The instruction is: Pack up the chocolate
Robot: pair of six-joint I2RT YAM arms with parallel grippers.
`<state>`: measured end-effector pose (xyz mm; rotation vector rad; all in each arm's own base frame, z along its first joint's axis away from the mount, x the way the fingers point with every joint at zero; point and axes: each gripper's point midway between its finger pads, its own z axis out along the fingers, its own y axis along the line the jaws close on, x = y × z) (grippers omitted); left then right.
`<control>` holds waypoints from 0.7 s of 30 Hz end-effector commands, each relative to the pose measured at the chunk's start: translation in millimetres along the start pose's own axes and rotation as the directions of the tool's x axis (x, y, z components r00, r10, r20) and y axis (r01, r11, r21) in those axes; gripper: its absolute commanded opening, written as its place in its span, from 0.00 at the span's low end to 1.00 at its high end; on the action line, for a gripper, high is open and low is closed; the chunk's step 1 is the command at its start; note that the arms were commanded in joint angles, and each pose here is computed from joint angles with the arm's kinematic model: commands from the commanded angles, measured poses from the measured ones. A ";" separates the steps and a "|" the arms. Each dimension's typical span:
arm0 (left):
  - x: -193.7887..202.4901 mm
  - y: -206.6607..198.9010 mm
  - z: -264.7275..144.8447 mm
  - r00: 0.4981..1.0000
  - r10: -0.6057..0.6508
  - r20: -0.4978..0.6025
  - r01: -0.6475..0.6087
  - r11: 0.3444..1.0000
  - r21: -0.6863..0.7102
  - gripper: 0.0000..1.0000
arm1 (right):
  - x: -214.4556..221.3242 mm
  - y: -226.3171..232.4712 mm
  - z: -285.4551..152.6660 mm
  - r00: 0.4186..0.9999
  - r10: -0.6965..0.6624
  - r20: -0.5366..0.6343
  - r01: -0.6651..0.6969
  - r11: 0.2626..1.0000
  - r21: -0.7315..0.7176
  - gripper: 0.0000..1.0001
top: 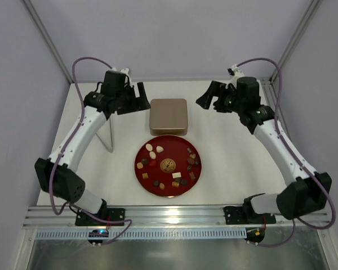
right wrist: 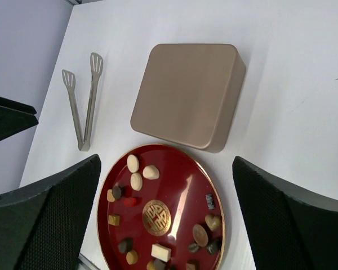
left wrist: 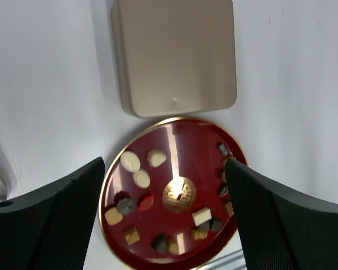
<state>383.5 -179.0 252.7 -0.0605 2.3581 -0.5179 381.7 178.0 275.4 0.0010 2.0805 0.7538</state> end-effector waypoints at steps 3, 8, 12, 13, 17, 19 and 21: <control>36.3 8.3 -52.4 0.997 0.048 0.061 -0.050 0.998 0.028 0.86 | -0.9 1.9 -61.9 0.986 -0.064 0.156 0.059 0.998 0.034 1.00; 66.2 20.5 -94.3 0.988 0.077 0.135 -0.084 0.995 0.048 0.88 | 22.3 -10.3 -113.7 0.969 -0.088 0.232 0.066 0.993 0.098 1.00; 83.8 23.9 -110.5 0.984 0.084 0.159 -0.097 0.992 0.076 0.88 | 41.0 -29.6 -132.1 0.963 -0.109 0.245 0.067 0.982 0.175 1.00; 86.3 23.8 -112.9 0.984 0.081 0.161 -0.095 0.992 0.084 0.88 | 46.2 -33.0 -134.5 0.963 -0.111 0.246 0.067 0.981 0.183 1.00; 89.8 22.7 -119.1 0.980 0.077 0.182 -0.097 0.990 0.104 0.88 | 55.8 -37.3 -132.9 0.967 -0.108 0.231 0.066 0.981 0.184 1.00; 90.4 21.7 -118.8 0.981 0.074 0.178 -0.095 0.989 0.110 0.88 | 55.6 -39.2 -132.1 0.967 -0.105 0.232 0.060 0.979 0.193 1.00; 89.9 20.4 -119.8 0.981 0.073 0.180 -0.095 0.989 0.116 0.88 | 52.7 -39.9 -132.2 0.965 -0.107 0.240 0.058 0.978 0.201 1.00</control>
